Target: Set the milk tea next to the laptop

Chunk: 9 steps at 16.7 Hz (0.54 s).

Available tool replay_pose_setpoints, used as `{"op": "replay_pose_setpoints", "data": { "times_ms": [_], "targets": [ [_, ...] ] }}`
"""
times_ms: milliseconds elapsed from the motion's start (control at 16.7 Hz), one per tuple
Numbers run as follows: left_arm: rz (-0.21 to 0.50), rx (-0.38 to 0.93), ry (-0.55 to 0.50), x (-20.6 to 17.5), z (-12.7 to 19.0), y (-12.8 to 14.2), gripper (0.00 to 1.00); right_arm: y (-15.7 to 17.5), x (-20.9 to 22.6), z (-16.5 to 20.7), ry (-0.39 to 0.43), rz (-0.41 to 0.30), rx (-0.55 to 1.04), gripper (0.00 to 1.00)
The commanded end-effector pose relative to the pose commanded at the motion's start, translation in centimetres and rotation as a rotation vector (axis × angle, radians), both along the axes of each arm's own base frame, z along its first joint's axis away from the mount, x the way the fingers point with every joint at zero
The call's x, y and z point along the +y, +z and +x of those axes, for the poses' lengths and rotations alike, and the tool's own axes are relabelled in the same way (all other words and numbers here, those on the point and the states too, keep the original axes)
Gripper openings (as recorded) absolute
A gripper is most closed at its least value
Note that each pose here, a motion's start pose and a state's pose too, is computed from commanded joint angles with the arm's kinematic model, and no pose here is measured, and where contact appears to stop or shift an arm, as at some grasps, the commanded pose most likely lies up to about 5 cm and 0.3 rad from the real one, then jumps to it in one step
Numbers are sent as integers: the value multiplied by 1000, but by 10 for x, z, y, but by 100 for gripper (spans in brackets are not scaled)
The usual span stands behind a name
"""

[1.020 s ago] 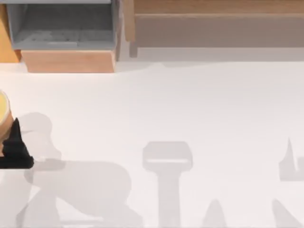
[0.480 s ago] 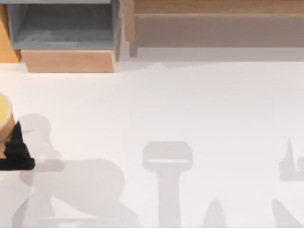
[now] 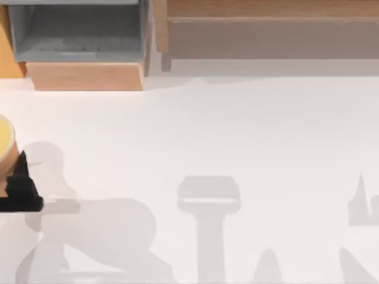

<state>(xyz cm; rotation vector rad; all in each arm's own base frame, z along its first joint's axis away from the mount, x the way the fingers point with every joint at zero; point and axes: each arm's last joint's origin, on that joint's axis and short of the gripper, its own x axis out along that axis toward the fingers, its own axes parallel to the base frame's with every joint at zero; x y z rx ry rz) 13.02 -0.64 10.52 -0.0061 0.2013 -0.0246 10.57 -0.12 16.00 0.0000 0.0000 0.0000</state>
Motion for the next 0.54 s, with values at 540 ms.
{"op": "replay_pose_setpoints", "data": {
  "times_ms": [540],
  "targets": [
    [0, 0, 0, 0, 0, 0, 100, 0, 0, 0, 0, 0, 0, 100]
  ]
}}
